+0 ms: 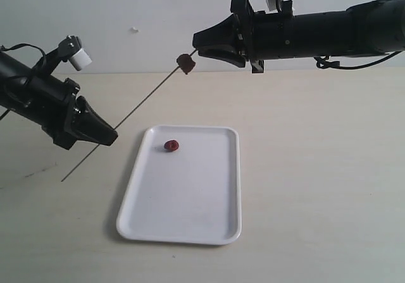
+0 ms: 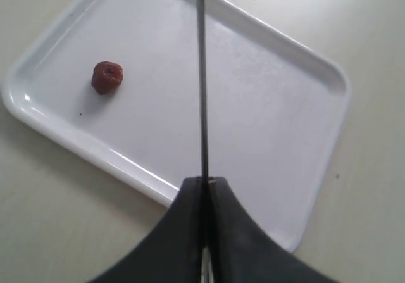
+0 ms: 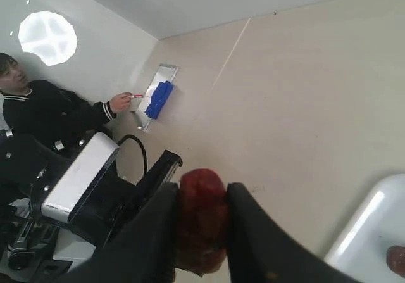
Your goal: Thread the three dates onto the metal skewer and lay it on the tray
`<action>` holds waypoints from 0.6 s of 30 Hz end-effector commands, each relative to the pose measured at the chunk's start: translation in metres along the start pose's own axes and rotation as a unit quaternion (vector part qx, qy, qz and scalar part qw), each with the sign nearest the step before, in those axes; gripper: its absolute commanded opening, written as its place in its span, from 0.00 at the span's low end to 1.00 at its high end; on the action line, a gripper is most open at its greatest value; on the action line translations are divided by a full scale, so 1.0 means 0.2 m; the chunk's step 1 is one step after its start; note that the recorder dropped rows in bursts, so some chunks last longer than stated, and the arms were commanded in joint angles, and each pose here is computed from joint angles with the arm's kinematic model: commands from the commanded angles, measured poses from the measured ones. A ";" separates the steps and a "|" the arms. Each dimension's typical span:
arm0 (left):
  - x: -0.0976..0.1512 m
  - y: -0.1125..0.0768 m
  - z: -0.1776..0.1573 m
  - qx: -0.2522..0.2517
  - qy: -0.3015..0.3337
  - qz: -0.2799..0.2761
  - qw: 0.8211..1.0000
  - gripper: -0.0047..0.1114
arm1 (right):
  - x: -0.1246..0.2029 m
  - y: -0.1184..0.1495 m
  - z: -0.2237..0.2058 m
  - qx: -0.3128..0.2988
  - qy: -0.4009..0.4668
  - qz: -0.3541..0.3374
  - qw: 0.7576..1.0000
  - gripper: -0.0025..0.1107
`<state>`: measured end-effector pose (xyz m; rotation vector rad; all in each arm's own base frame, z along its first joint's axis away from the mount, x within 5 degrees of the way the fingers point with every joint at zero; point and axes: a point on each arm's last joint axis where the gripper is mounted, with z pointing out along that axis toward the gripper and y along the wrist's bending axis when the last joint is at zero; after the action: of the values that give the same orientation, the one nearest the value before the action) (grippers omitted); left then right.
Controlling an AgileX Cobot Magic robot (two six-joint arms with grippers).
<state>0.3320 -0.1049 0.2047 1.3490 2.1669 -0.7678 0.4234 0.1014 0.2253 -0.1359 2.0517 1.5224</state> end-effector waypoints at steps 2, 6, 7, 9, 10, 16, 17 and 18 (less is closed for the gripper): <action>-0.06 -0.01 0.00 0.000 -0.044 -0.010 0.999 0.04 | 0.00 0.03 -0.01 -0.003 0.004 -0.015 1.000 0.24; -0.07 -0.01 0.00 0.004 -0.061 -0.004 0.998 0.04 | 0.00 0.03 -0.01 -0.003 0.004 -0.015 1.000 0.24; -0.07 -0.01 0.00 0.004 -0.064 -0.003 0.998 0.04 | 0.00 0.03 -0.01 -0.003 0.004 -0.015 1.000 0.24; -0.08 -0.01 -0.01 0.004 -0.073 -0.003 0.997 0.04 | 0.00 0.03 -0.01 -0.005 0.004 -0.015 1.000 0.24; -0.09 -0.01 -0.01 0.004 -0.079 -0.002 0.997 0.04 | 0.00 0.03 -0.01 -0.006 0.005 -0.015 1.000 0.24; -0.11 -0.01 -0.01 0.008 -0.105 0.015 0.994 0.04 | 0.04 0.06 0.04 -0.009 0.024 -0.029 0.999 0.24; -0.11 -0.02 -0.01 0.009 -0.105 0.016 0.994 0.04 | 0.04 0.06 0.05 -0.010 0.026 -0.031 0.999 0.24; -0.11 -0.02 -0.01 0.011 -0.105 0.017 0.994 0.04 | 0.05 0.06 0.07 -0.011 0.029 -0.031 0.999 0.24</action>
<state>0.3379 -0.1142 0.2160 1.2508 2.0189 -0.8494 0.4199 0.1124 0.2248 -0.1881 2.0592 1.5285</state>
